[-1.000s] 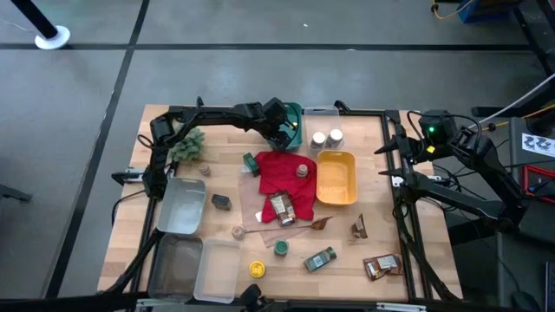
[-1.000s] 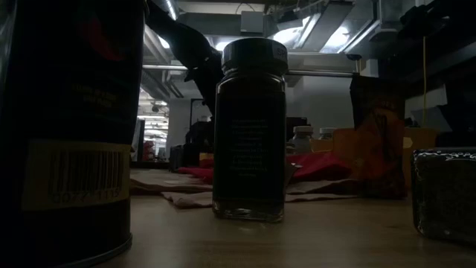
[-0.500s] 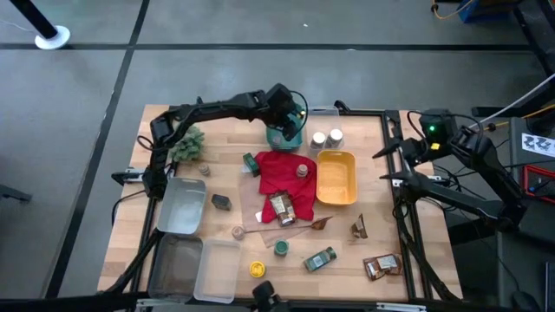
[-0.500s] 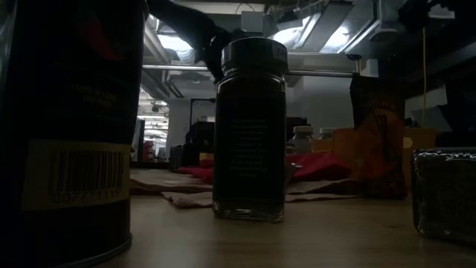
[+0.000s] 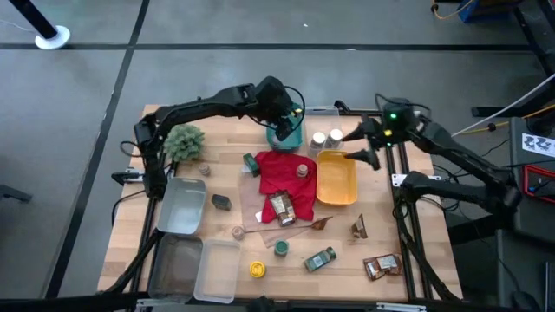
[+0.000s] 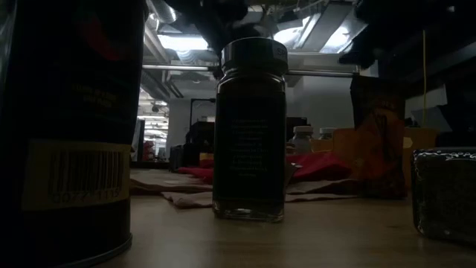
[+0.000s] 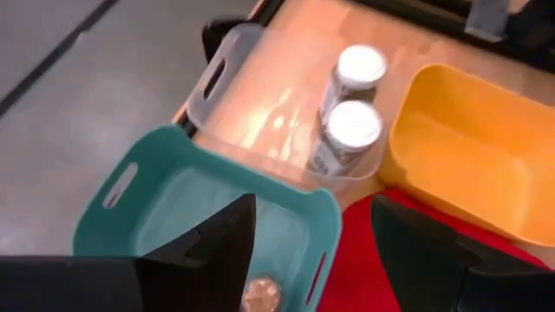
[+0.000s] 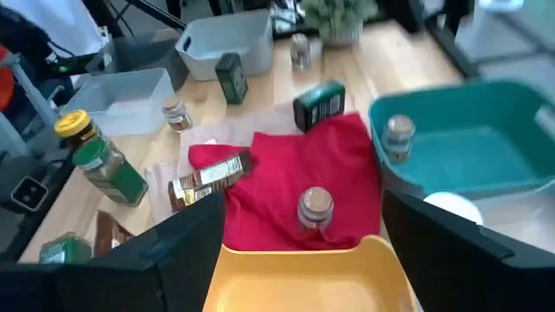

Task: Sort spices by type
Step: Put the right brown seasoning bottle into the green bin

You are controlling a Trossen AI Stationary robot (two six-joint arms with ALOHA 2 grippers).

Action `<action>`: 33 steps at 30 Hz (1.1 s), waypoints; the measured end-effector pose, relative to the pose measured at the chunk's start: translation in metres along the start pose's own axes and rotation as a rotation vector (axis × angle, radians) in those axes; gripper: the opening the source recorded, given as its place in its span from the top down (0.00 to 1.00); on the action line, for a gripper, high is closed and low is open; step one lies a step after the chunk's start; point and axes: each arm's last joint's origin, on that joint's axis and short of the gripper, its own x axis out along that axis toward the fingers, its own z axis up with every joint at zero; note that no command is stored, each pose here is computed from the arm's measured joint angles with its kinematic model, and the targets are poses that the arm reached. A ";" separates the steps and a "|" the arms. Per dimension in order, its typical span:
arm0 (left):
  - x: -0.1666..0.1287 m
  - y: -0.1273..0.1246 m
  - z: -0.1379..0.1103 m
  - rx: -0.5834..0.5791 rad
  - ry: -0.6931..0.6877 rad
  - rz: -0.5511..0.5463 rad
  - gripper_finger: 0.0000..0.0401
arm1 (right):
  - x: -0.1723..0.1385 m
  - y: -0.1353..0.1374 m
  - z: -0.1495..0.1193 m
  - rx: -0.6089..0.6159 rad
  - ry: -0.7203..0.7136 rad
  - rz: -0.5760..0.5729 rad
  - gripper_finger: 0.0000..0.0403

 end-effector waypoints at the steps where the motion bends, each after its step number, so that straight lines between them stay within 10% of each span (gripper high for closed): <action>1: -0.006 -0.002 0.002 0.005 -0.013 -0.002 0.46 | 0.007 -0.004 -0.001 0.013 0.018 0.009 0.23; 14: -0.056 -0.022 -0.039 0.010 -0.110 0.028 0.46 | 0.105 -0.007 -0.001 -0.154 0.158 -0.078 0.39; 33: -0.038 -0.027 -0.108 -0.041 -0.087 0.002 0.46 | 0.178 -0.018 -0.042 -0.087 0.348 -0.096 0.41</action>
